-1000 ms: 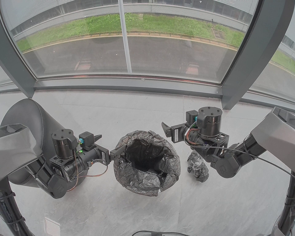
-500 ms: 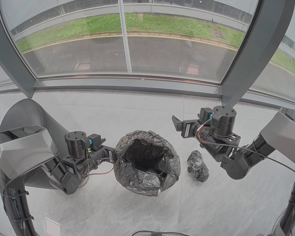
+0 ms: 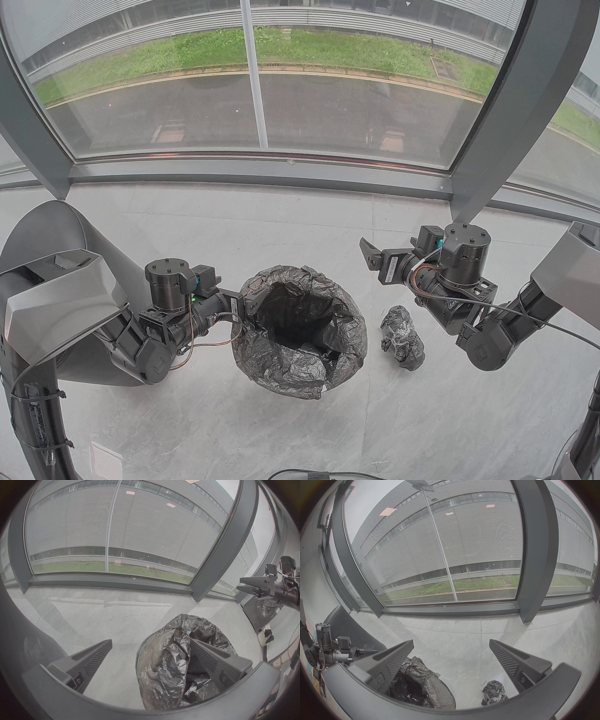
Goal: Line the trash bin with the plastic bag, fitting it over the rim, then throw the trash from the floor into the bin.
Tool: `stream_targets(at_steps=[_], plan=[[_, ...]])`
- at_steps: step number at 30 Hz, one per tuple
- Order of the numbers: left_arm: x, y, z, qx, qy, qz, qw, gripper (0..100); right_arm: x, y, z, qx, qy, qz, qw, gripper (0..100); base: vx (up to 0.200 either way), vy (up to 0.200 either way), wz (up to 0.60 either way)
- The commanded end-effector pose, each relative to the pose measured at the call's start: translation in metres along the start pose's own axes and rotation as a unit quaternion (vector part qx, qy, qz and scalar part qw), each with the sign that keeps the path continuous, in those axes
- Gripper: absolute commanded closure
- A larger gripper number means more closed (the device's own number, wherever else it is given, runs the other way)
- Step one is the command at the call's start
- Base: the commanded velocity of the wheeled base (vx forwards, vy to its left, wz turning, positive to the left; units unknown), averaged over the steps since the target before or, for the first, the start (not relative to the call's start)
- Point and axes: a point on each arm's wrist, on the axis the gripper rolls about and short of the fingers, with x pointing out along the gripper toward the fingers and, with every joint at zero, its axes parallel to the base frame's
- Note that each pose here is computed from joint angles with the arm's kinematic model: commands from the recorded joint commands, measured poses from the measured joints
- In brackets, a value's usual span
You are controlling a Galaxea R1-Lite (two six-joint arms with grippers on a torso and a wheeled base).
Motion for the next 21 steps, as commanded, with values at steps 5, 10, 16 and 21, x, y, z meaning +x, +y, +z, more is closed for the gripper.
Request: stream_targets(at_steps=[5, 10, 16, 21], plan=[[0.014, 0.007, 0.002, -0.017, 0.003, 0.008, 0.9998, 0, 0.001, 0.000, -0.002, 0.000, 0.003, 0.000, 1.0000, 0, 0.000, 0.000, 0.00], [0.018, 0.015, 0.003, -0.021, 0.001, 0.018, 0.9996, 0, 0.001, 0.000, -0.004, 0.000, 0.004, 0.000, 1.0000, 0, 0.000, 0.000, 0.00], [0.020, 0.023, 0.005, -0.026, 0.001, 0.035, 0.9990, 0, 0.001, 0.000, -0.001, 0.001, 0.001, 0.001, 1.0000, 0, 0.000, 0.000, 0.00], [0.022, 0.025, 0.002, -0.030, 0.005, 0.038, 0.9988, 0, 0.001, 0.000, -0.002, 0.001, 0.001, 0.001, 1.0000, 0, 0.000, 0.000, 0.00]])
